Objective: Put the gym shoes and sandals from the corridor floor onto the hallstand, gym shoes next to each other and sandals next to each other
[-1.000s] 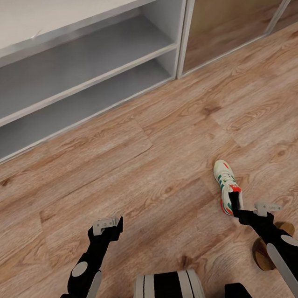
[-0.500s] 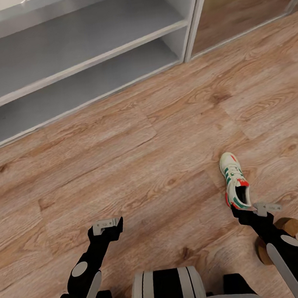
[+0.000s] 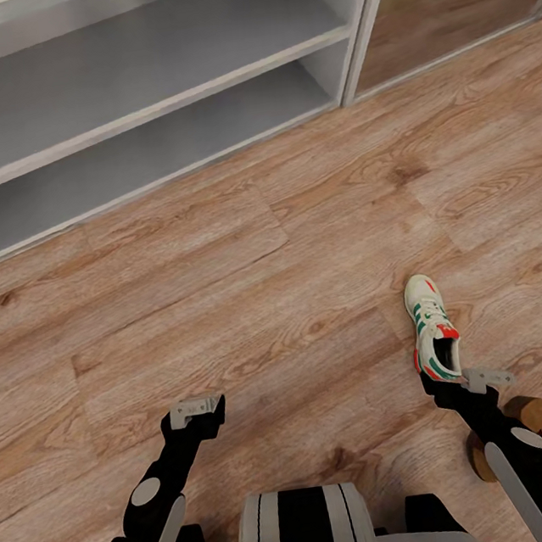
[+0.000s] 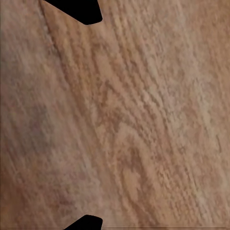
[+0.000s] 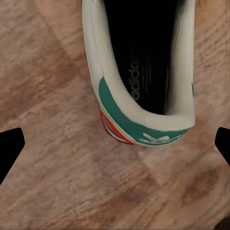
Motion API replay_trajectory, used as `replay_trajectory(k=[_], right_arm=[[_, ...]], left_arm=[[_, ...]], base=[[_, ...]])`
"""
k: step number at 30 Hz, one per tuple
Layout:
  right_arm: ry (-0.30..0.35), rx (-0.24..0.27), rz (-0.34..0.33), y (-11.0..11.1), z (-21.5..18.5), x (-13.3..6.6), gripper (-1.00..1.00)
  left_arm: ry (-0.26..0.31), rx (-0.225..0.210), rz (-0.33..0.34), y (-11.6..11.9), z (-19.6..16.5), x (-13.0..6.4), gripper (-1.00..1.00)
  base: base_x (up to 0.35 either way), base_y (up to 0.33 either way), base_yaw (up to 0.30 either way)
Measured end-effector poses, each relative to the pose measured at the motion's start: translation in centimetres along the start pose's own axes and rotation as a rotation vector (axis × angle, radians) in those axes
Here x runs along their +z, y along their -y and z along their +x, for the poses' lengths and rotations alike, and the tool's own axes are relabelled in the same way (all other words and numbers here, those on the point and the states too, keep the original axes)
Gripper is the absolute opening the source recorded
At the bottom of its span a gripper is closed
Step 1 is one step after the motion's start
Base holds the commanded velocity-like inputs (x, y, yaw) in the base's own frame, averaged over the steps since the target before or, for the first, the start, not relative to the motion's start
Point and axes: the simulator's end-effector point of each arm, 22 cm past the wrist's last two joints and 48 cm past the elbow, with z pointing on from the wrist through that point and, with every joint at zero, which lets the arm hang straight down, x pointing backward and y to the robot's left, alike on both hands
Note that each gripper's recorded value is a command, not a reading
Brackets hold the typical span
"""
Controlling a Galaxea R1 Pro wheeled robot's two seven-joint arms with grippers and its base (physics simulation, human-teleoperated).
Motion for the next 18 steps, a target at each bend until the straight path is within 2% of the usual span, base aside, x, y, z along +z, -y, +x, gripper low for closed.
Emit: replay_trajectory(k=[18], right_arm=[[0.009,0.001,0.005,0.4,-0.2,0.0,1.0]], left_arm=[[0.042,-0.005,0.015,0.6,-1.8,-0.7,1.0]], base=[[0.0,0.0,0.0]])
